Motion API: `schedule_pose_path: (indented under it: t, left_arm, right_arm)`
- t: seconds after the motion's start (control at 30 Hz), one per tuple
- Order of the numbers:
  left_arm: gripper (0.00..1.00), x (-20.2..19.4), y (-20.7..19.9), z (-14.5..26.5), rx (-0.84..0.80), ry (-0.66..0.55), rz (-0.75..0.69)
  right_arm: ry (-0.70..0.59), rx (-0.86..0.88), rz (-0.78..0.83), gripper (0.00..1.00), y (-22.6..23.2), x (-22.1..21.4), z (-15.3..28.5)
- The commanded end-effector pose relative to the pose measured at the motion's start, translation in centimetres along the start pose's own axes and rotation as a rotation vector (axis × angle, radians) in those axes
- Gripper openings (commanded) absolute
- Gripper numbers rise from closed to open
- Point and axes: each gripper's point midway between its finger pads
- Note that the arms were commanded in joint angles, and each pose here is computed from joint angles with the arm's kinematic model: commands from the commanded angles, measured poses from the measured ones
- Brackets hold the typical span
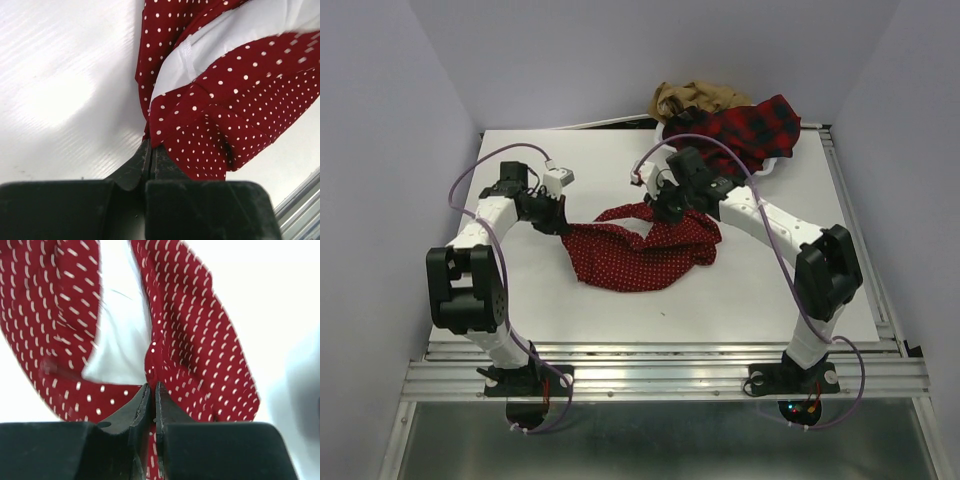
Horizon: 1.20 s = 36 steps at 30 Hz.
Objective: Fold and stack the skirts
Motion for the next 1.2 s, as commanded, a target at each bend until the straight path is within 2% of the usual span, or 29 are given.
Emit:
schedule_pose_path:
  t: [0.0, 0.1, 0.17, 0.27, 0.37, 0.4, 0.57, 0.6, 0.7, 0.77, 0.8, 0.93, 1.07, 1.17]
  left_arm:
    - [0.0, 1.3, 0.3, 2.1, 0.056, -0.028, -0.096]
    - [0.0, 0.4, 0.3, 2.9, 0.097, -0.016, -0.181]
    - [0.0, 0.1, 0.8, 3.4, 0.141, -0.009, -0.216]
    - [0.0, -0.5, 1.6, 3.9, 0.21, -0.02, -0.26]
    - [0.0, 0.3, 2.1, 5.1, 0.287, -0.076, -0.272]
    - [0.0, 0.7, 2.0, 5.5, 0.306, -0.101, -0.271]
    - [0.0, 6.9, 1.9, 10.3, 0.448, -0.369, -0.257]
    - [0.0, 9.2, 1.4, 12.1, 0.47, -0.459, -0.255]
    - [0.0, 12.8, 0.5, 15.0, 0.504, -0.593, -0.275]
    - [0.0, 15.2, -0.3, 17.4, 0.526, -0.672, -0.3]
    - [0.0, 17.0, -0.9, 19.1, 0.547, -0.729, -0.332]
    - [0.0, 19.1, -3.0, 21.4, 0.537, -0.781, -0.473]
    - [0.0, 17.5, -5.0, 22.5, 0.541, -0.732, -0.677]
    - [0.0, 15.2, -6.0, 23.8, 0.579, -0.731, -0.708]
  right_arm:
    - [0.075, 0.11, -0.03, 0.1, 2.6, -2.7, 0.3]
    - [0.108, 0.22, -0.038, 0.01, 4.9, -4.0, 0.4]
    - [0.143, 0.25, -0.054, 0.01, 5.8, -5.0, 0.7]
    - [0.172, 0.227, -0.069, 0.01, 6.3, -6.2, 1.4]
    - [0.167, 0.131, -0.134, 0.01, 4.1, -6.2, 2.3]
    - [0.149, 0.085, -0.153, 0.01, 2.7, -5.8, 2.7]
    - [-0.048, -0.239, -0.351, 0.01, -10.5, -1.8, 7.6]
    - [-0.09, -0.285, -0.358, 0.01, -12.5, -0.9, 8.6]
    - [-0.235, -0.438, -0.353, 0.01, -18.2, 2.7, 12.5]
    - [-0.306, -0.518, -0.326, 0.01, -20.4, 4.9, 14.9]
    - [-0.348, -0.55, -0.306, 0.01, -21.2, 6.1, 15.8]
    - [-0.451, -0.618, -0.255, 0.01, -22.6, 9.4, 18.9]
    - [-0.462, -0.621, -0.238, 0.01, -21.9, 9.5, 19.7]
    - [-0.487, -0.619, -0.222, 0.01, -20.2, 9.7, 21.4]
Point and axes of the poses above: each gripper's point midway between its finger pads, its own z axis back along the fingers, its own y axis along the line the jaws close on, x = y × z, and after that the axes turned 9 degrees about z, right-handed
